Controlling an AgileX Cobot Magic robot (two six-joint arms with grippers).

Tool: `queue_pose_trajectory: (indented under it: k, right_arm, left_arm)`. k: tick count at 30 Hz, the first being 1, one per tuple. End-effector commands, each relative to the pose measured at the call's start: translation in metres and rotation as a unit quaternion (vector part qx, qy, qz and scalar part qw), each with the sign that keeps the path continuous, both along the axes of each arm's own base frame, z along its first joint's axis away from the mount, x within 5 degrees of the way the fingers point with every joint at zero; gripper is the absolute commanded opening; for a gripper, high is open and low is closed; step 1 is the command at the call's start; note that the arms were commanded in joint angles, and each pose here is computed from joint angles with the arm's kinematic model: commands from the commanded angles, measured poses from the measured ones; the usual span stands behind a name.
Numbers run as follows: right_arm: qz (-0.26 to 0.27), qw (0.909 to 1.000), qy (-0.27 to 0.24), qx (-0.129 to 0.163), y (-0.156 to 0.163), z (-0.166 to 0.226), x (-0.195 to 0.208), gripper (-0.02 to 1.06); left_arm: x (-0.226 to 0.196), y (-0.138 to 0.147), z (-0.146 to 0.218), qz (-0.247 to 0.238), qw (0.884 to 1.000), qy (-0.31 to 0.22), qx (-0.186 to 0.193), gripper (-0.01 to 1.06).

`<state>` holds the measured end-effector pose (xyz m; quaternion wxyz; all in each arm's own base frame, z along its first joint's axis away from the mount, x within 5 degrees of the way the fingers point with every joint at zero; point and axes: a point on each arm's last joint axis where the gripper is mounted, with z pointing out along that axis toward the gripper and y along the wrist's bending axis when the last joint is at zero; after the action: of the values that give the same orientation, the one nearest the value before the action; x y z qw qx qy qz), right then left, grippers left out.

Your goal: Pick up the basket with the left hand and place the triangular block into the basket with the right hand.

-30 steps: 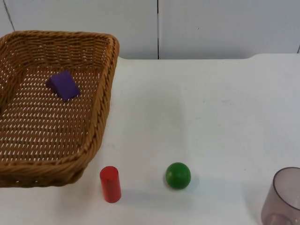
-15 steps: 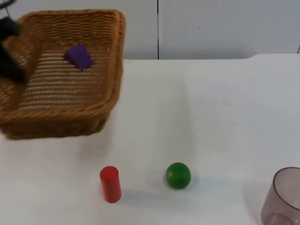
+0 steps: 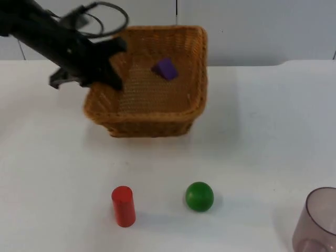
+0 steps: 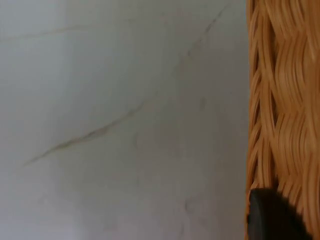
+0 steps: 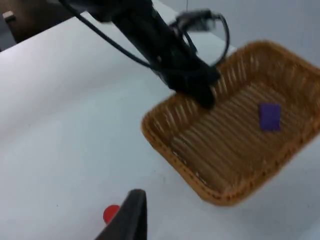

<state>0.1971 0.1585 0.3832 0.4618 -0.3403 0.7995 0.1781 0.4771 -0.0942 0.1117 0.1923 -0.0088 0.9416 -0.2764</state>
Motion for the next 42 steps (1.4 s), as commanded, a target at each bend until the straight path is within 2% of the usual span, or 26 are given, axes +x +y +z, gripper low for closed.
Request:
queue_pose_trajectory:
  k: [1,5,7,9,10,13,15,16,18,20,22,25,27,30,32,37,38,42]
  right_arm:
    - [-0.005,0.9999,-0.011,0.008,-0.002,0.003,0.000,1.05]
    - [-0.005,0.9999,-0.011,0.008,-0.002,0.003,0.000,1.05]
    - [-0.005,0.9999,-0.012,0.009,-0.002,0.003,0.000,1.05]
    - [-0.005,0.9999,-0.014,0.008,-0.002,0.003,0.000,1.05]
    - [-0.005,0.9999,-0.014,0.008,-0.002,0.003,0.000,1.05]
    - [-0.008,0.9996,-0.024,0.016,-0.002,0.006,0.001,1.05]
    - [-0.011,0.9984,-0.045,0.032,-0.004,0.013,-0.002,1.05]
    - [-0.011,0.9984,-0.045,0.032,-0.004,0.013,-0.002,1.05]
    - [-0.016,0.9955,-0.076,0.055,-0.009,0.025,-0.007,1.05]
    - [-0.018,0.9910,-0.110,0.074,-0.016,0.037,-0.015,1.05]
    - [-0.020,0.9881,-0.130,0.080,-0.020,0.044,-0.020,1.05]
    - [-0.024,0.9798,-0.175,0.094,-0.033,0.060,-0.034,1.05]
    - [-0.024,0.9778,-0.183,0.099,-0.036,0.064,-0.039,1.05]
    - [-0.024,0.9746,-0.195,0.108,-0.042,0.070,-0.047,1.05]
    - [-0.024,0.9745,-0.195,0.108,-0.043,0.070,-0.048,1.05]
    - [-0.022,0.9786,-0.178,0.100,-0.043,0.067,-0.049,1.05]
    - [-0.022,0.9786,-0.178,0.100,-0.043,0.067,-0.049,1.05]
    - [-0.016,0.9853,-0.151,0.078,-0.044,0.059,-0.051,1.05]
  left_arm:
    - [0.008,-0.013,-0.001,0.009,1.000,0.001,-0.022,0.00]
    - [0.012,-0.027,-0.017,0.000,1.000,0.012,-0.024,0.07]
    - [0.011,-0.032,-0.024,-0.002,1.000,0.016,-0.021,0.24]
    - [0.010,-0.033,-0.025,-0.003,1.000,0.019,-0.022,0.46]
    - [0.010,-0.033,-0.025,-0.003,1.000,0.019,-0.022,0.46]
    - [0.009,-0.030,-0.019,-0.011,0.999,0.027,-0.029,0.78]
    - [0.009,-0.020,-0.009,-0.012,0.999,0.024,-0.029,0.92]
    - [0.009,-0.020,-0.009,-0.012,0.999,0.024,-0.029,0.92]
    - [0.010,-0.009,0.006,-0.017,1.000,0.015,-0.020,1.00]
    - [0.009,0.001,0.028,-0.024,1.000,-0.002,-0.010,1.02]
    - [0.007,0.004,0.038,-0.032,0.999,-0.007,-0.005,1.02]
    - [-0.007,0.006,0.074,-0.062,0.997,-0.026,0.030,1.02]
    - [-0.014,0.004,0.086,-0.066,0.996,-0.033,0.040,1.02]
    - [-0.051,-0.003,0.112,-0.081,0.993,-0.053,0.072,1.02]
    - [-0.057,-0.004,0.114,-0.083,0.992,-0.055,0.077,1.02]
    - [-0.142,-0.005,0.134,-0.087,0.985,-0.101,0.109,1.02]
    - [-0.142,-0.005,0.134,-0.087,0.985,-0.101,0.109,1.02]
    - [-0.199,0.008,0.155,-0.073,0.980,-0.145,0.113,1.02]
